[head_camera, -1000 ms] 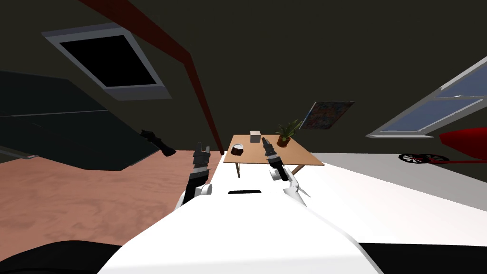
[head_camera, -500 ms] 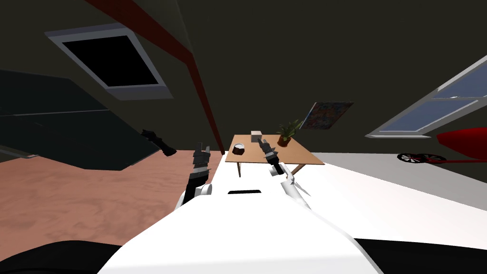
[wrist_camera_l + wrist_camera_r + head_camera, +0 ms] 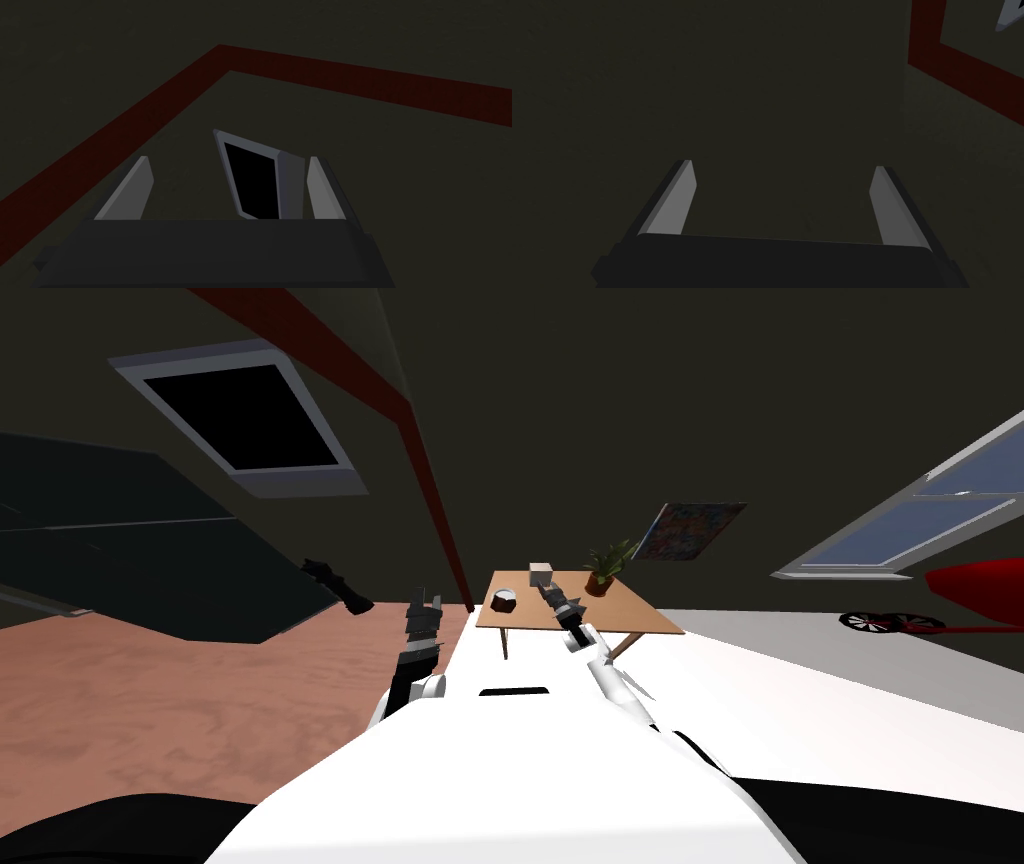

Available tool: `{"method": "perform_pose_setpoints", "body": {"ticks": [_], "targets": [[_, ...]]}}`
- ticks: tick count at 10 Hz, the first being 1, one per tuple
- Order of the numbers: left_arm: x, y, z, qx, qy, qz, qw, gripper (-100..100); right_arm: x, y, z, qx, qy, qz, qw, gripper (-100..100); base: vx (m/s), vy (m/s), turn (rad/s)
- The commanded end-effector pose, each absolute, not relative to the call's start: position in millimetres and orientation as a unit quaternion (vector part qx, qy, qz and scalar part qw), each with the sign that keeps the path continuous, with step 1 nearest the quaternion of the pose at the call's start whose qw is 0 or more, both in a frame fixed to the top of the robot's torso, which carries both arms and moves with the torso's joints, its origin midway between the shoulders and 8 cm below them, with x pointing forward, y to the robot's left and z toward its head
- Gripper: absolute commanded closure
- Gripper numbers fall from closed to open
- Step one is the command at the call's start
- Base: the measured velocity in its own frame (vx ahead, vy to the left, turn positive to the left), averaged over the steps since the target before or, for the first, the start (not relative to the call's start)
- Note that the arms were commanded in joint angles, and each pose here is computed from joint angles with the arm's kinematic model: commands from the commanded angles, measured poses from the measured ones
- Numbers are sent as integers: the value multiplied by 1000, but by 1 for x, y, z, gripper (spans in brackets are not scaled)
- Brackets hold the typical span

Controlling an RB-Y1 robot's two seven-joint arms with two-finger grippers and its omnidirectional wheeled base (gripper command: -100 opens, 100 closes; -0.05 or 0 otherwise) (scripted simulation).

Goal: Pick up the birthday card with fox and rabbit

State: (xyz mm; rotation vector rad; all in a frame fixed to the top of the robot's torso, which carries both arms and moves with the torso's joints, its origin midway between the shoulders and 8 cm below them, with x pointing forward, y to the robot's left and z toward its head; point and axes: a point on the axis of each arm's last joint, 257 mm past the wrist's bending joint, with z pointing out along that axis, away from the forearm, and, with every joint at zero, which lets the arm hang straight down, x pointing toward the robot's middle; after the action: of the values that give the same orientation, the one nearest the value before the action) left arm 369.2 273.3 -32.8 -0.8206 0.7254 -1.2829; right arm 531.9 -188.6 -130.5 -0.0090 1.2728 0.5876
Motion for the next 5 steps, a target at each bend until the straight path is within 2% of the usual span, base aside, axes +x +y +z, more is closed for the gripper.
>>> {"method": "perform_pose_setpoints", "body": {"ticks": [1, 5], "targets": [[369, 273, -33, -363, 321, -568, 665, 0, 541, -192, -146, -13, 601, 251, 758, -100, -13, 8, 18], [369, 273, -33, -363, 321, -568, 665, 0, 562, -198, -175, -61, 636, 187, 746, -100, -10, 1, 22]]}}
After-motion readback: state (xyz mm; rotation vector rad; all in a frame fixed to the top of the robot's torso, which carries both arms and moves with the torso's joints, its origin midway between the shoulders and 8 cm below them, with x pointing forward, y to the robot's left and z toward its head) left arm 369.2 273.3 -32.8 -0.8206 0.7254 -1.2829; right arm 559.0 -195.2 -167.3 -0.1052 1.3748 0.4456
